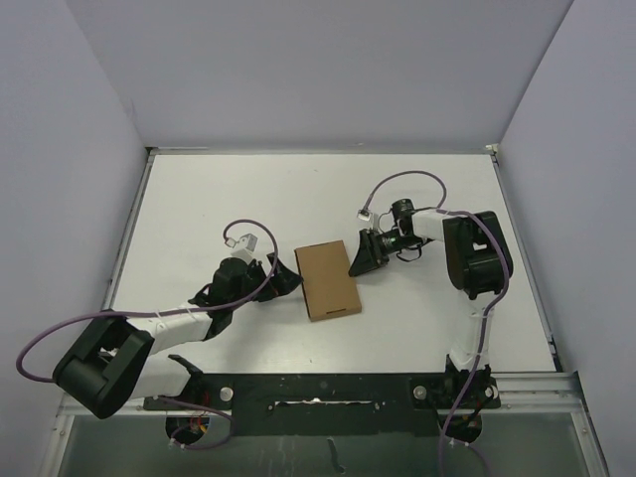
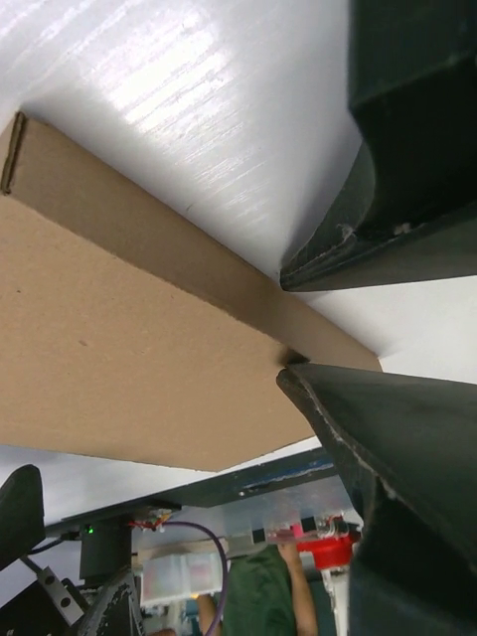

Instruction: Fold the paper box

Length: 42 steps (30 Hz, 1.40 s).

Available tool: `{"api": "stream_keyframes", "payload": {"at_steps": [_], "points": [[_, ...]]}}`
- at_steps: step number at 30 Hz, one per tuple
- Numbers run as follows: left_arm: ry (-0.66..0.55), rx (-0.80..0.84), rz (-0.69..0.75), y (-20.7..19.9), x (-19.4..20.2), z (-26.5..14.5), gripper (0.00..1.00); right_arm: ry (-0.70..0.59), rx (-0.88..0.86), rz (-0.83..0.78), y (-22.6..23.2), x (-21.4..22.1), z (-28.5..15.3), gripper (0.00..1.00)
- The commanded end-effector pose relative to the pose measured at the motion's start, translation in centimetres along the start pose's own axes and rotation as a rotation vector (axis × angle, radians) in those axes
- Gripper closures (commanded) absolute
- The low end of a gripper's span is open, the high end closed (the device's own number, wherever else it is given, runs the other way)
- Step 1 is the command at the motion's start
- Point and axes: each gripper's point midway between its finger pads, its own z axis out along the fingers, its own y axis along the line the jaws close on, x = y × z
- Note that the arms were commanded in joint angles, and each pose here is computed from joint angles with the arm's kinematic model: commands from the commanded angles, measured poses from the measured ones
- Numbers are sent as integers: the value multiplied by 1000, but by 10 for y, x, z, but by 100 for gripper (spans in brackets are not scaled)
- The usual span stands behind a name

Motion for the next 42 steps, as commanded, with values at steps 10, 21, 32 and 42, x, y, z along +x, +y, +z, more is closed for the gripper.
{"api": "stream_keyframes", "payload": {"at_steps": [10, 21, 32, 42], "points": [[-54, 101, 2, -32, -21, 5, 5, -29, -14, 61, -14, -7, -13, 78], [-54, 113, -11, -34, -22, 5, 11, -44, -32, 108, -20, -6, -19, 84], [-47, 101, -30, -29, -19, 8, 37, -49, -13, 127, -26, -5, -23, 86], [16, 59, -40, -20, -7, 23, 59, -35, 34, 126, -34, -2, -28, 87]]}}
